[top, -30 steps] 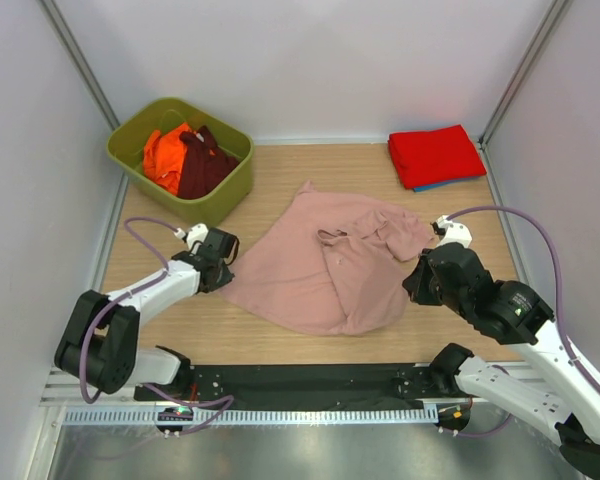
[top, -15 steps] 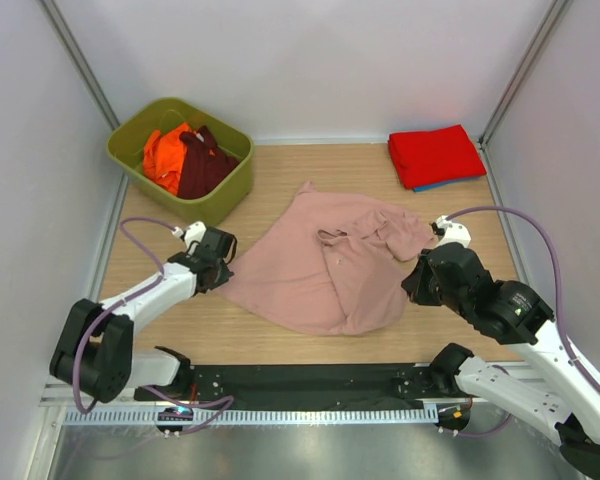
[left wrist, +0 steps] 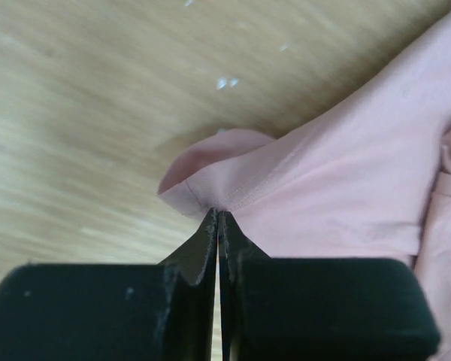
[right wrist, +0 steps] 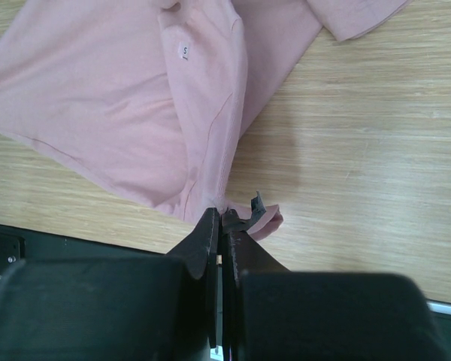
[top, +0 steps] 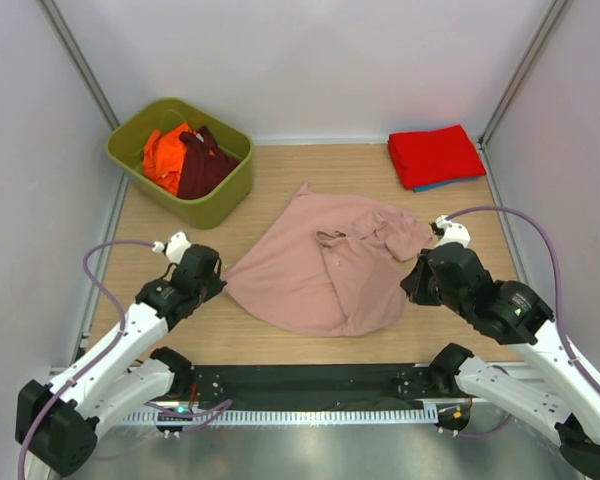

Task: Fold and stack the t-shirts
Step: Flatten the tshirt out

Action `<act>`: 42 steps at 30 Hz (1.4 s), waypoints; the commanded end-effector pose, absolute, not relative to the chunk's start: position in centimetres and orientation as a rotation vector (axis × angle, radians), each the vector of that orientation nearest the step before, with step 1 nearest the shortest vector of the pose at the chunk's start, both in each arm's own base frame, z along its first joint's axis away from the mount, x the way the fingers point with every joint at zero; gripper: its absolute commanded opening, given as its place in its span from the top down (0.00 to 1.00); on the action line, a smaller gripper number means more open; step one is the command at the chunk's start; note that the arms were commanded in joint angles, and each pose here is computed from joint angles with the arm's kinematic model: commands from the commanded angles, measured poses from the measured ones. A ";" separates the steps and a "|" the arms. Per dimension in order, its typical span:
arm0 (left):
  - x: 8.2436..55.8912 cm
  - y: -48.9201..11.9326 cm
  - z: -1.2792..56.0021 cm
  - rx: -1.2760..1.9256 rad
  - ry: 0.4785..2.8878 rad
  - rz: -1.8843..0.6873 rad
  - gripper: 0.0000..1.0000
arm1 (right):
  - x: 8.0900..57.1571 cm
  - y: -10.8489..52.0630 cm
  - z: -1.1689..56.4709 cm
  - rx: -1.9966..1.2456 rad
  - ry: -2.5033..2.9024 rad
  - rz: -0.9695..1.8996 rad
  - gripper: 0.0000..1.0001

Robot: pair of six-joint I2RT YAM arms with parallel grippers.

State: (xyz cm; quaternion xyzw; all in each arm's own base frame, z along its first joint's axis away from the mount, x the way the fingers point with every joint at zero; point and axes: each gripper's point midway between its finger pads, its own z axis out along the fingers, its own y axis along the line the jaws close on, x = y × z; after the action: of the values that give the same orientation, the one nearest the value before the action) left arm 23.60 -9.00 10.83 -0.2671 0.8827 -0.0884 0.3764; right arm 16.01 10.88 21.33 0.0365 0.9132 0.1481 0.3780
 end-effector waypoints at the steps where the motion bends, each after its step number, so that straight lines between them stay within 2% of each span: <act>1: 20.0 -7.0 7.8 -0.789 2.331 -0.138 1.00 | 16.7 11.6 22.4 0.104 2.292 0.419 0.99; 7: 17.7 -6.9 5.7 -0.871 2.378 -0.164 1.00 | 16.8 11.7 22.4 0.102 2.295 0.426 0.99; 15: 17.1 -7.3 4.5 -0.857 2.432 -0.166 0.98 | 16.7 11.7 22.4 0.102 2.291 0.431 0.99; 16: 17.2 -7.3 4.5 -0.855 2.432 -0.167 0.93 | 16.7 11.8 22.3 0.098 2.295 0.435 0.99; 17: 17.2 -7.2 4.5 -0.858 2.429 -0.158 0.81 | 16.7 11.8 22.4 0.097 2.293 0.434 0.99; 20: 17.3 -6.7 4.5 -0.853 2.414 -0.132 0.56 | 16.8 11.8 22.5 0.095 2.291 0.435 0.99; 24: 17.6 -6.6 4.3 -0.852 2.406 -0.112 0.43 | 16.7 11.7 22.5 0.092 2.293 0.427 0.99; 28: 18.2 -6.5 3.8 -0.857 2.404 -0.085 0.42 | 16.7 11.8 22.3 0.089 2.296 0.426 0.99; 34: 20.0 -7.4 4.3 -0.826 2.400 -0.079 0.52 | 16.7 12.0 22.3 0.084 2.299 0.435 0.99; 42: 20.3 -7.1 5.4 -0.828 2.356 -0.088 0.54 | 16.6 11.8 22.3 0.089 2.297 0.432 0.99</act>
State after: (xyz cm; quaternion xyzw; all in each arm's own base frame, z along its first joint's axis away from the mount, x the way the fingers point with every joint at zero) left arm 18.58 -7.06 3.38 -0.3106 0.9101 -0.0229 0.2734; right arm 16.07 11.40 21.41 0.0329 0.9127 0.1579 0.3754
